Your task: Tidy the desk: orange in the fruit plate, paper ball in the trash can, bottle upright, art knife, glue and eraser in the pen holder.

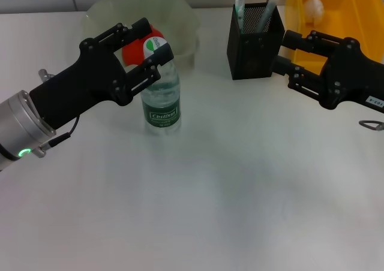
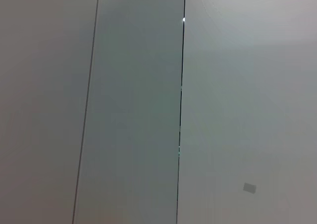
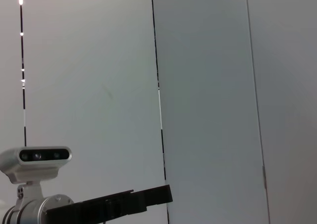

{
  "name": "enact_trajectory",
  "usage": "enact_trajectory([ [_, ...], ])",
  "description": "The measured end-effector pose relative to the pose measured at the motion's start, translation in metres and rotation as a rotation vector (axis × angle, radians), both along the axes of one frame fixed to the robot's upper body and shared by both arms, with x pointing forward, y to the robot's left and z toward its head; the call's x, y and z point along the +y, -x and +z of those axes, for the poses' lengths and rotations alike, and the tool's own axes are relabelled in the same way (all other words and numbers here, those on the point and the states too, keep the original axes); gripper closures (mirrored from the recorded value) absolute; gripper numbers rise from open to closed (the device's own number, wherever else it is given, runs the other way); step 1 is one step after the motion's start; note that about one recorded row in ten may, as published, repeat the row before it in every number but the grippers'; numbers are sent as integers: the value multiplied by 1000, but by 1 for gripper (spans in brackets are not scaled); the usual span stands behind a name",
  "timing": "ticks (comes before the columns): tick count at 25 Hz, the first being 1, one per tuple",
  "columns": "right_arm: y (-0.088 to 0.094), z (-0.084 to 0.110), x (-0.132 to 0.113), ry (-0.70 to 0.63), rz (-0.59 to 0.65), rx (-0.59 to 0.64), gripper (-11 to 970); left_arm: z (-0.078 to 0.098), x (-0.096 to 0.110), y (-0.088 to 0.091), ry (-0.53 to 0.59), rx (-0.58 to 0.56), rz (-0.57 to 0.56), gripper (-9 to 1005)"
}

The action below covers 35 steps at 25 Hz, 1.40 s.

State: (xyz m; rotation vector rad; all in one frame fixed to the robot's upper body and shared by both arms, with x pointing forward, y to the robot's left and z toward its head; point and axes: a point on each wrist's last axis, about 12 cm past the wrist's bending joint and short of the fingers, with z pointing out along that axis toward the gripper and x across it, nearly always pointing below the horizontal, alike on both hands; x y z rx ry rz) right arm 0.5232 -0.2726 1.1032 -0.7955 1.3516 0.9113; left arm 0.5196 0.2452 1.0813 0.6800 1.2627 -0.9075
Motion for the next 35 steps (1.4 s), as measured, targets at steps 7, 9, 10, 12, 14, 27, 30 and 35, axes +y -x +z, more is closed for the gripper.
enact_trajectory([
  [7,0,0,0,-3,-1,3,457,-1,0,0,-4,2,9,405],
  [9,-1,-1,1,-4,-2,5,457,-1,0,0,-5,3,10,405],
  [10,-1,-1,1,-4,-2,5,457,-1,0,0,-5,3,10,405],
  [12,-3,-1,2,-2,-6,8,457,-2,0,-1,-8,4,14,405],
  [14,-5,-2,2,4,-18,13,457,-2,0,-2,-10,7,20,405],
  [27,-10,-3,10,5,-13,-2,457,-3,-1,-4,-19,16,36,405],
  [30,-11,-3,12,2,-9,-1,457,-4,-1,-5,-19,17,37,405],
  [35,-12,-3,12,3,-8,-3,457,-4,-1,-4,-17,18,39,405],
])
